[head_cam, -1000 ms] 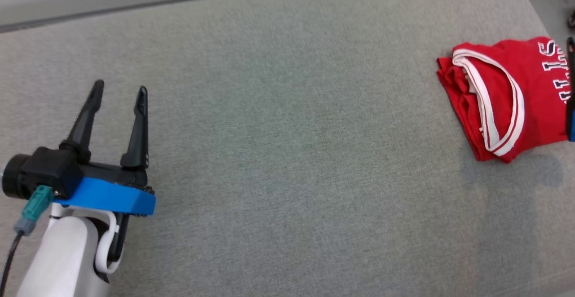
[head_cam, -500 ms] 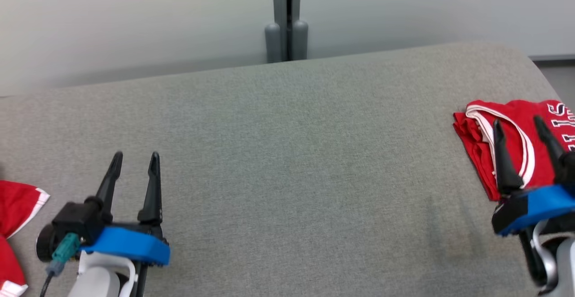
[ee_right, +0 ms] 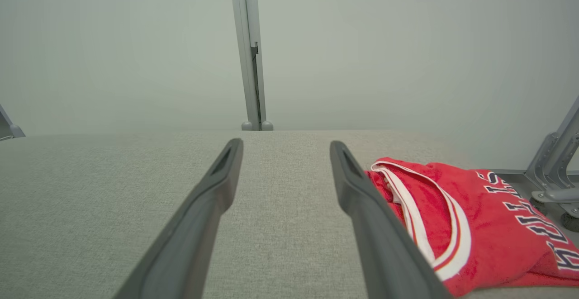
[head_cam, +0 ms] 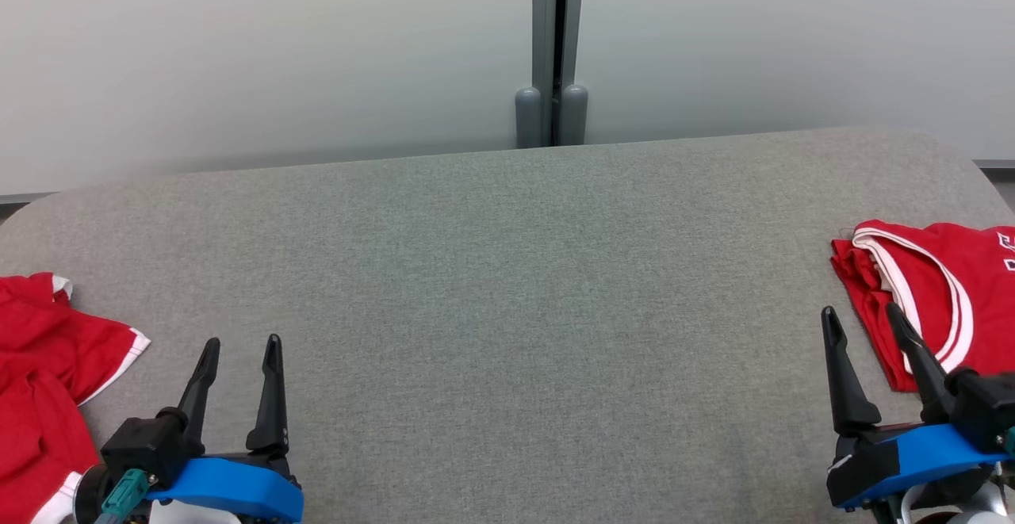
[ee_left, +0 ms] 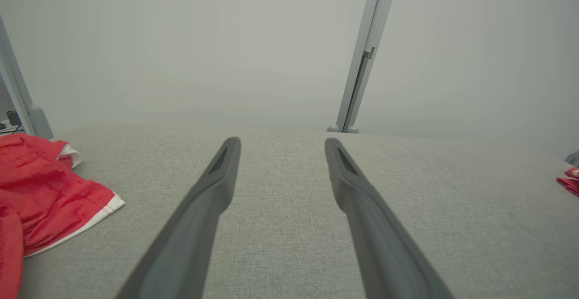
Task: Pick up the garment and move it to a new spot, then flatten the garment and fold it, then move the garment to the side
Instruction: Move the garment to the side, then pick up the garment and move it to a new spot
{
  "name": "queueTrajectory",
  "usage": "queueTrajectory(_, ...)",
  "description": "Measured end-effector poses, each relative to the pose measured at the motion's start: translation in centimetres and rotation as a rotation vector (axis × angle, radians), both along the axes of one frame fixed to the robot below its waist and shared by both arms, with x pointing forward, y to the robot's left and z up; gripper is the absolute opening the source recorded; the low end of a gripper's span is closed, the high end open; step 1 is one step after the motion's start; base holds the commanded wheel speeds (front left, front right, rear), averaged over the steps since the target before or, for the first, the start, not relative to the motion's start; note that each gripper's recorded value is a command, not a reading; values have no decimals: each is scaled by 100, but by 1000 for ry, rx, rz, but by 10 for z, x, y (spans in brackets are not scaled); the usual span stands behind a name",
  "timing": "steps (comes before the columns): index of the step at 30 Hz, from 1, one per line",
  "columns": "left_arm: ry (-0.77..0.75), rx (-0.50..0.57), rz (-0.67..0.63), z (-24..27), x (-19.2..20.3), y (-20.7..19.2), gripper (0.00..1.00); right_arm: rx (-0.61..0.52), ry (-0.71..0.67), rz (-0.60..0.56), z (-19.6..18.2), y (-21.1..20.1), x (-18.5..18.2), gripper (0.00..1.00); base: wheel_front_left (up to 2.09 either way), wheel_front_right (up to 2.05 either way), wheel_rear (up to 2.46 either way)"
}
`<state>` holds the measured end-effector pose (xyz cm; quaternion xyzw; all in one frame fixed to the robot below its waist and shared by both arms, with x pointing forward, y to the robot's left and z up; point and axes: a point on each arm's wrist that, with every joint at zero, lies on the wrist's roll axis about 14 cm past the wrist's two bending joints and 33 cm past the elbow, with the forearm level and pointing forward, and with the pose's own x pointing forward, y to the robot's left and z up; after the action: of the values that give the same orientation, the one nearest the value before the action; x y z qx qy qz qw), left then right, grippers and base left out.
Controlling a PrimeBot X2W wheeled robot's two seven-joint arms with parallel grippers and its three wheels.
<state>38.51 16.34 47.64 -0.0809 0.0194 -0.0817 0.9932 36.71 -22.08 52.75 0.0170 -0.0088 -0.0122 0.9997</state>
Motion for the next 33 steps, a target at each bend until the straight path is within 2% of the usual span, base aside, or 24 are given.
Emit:
queueTrajectory(10,5,-7,44,-2,-10,13,100,49,1,15,-14,11,0,100,0,0,0)
queueTrajectory(33,13,-7,74,-6,-14,22,100,43,2,36,-23,15,11,100,0,0,0)
